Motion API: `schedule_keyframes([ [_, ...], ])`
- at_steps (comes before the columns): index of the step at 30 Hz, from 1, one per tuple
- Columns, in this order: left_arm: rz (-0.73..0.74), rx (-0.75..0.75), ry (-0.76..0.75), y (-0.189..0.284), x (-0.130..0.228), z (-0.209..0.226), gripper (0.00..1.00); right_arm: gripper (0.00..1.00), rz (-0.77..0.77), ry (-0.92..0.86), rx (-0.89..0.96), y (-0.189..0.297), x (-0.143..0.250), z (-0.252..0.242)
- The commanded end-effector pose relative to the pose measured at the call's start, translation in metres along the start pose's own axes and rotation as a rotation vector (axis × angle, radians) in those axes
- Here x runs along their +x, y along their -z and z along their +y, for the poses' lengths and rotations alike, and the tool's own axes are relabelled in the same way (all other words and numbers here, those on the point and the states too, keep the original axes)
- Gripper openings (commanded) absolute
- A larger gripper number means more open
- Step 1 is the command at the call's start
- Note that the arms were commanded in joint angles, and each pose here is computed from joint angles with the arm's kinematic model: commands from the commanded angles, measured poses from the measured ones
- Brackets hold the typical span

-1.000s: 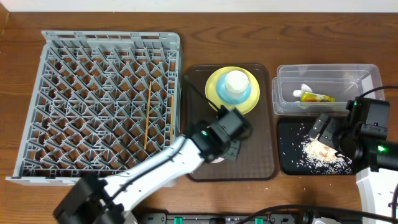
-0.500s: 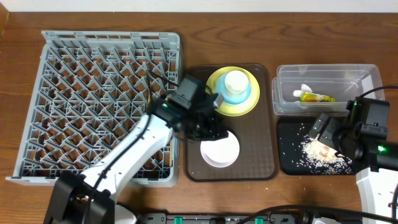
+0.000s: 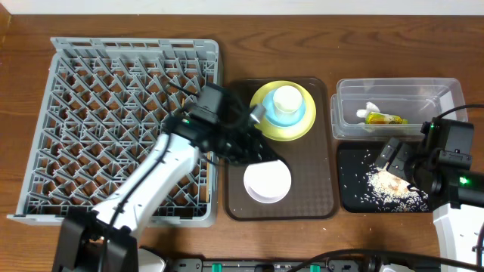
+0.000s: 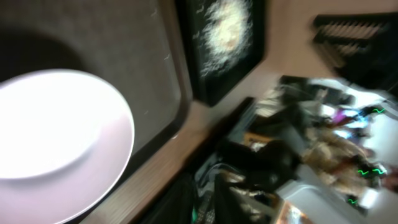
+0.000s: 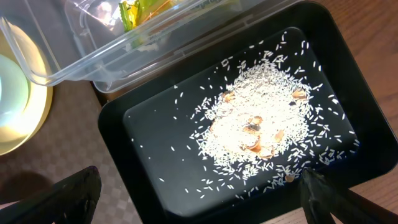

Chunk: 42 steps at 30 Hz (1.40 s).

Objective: Sort waste into correct bins and load items into the dishwasher
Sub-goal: 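Lift the bowl with the left gripper toward the dish rack, then carry the white bowl leftward over the grey dish rack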

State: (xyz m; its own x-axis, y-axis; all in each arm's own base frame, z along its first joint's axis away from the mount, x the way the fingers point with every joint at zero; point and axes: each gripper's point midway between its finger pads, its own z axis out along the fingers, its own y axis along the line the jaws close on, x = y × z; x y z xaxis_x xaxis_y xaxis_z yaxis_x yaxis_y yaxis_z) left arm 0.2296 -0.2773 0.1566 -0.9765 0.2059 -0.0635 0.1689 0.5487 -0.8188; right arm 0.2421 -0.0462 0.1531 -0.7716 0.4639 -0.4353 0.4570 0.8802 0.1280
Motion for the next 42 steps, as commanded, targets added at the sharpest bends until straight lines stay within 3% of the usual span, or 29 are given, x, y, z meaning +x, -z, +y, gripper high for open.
schedule_keyframes([
  [1, -0.062, -0.276, -0.093, -0.017, 0.003, 0.022, 0.42, 0.99, -0.014, -0.012, 0.002, 0.003, -0.004, -0.001],
  [4, -0.117, -0.466, -0.156, -0.029, 0.006, 0.033, 0.52, 0.99, -0.014, -0.012, 0.002, 0.003, -0.004, -0.001],
  [7, -0.214, -0.686, -0.31, -0.039, 0.008, 0.034, 0.52, 0.99, -0.014, -0.012, 0.002, 0.003, -0.004, -0.001],
  [11, -0.295, -0.801, -0.344, -0.038, 0.007, 0.036, 0.52, 0.99, -0.014, -0.012, 0.002, 0.003, -0.004, -0.001],
  [20, -0.242, -0.857, -0.344, -0.066, 0.014, 0.057, 0.56, 0.99, -0.014, -0.012, 0.002, 0.003, -0.004, -0.001],
  [36, -0.129, -0.921, -0.312, -0.097, 0.023, 0.099, 0.54, 0.99, -0.014, -0.012, 0.002, 0.003, -0.004, -0.001],
  [38, -0.117, -0.932, -0.308, -0.099, 0.025, 0.105, 0.5, 0.99, -0.014, -0.012, 0.002, 0.003, -0.004, -0.001],
  [42, -0.105, -0.942, -0.305, -0.1, 0.027, 0.109, 0.32, 0.99, -0.014, -0.012, 0.002, 0.003, -0.004, -0.001],
])
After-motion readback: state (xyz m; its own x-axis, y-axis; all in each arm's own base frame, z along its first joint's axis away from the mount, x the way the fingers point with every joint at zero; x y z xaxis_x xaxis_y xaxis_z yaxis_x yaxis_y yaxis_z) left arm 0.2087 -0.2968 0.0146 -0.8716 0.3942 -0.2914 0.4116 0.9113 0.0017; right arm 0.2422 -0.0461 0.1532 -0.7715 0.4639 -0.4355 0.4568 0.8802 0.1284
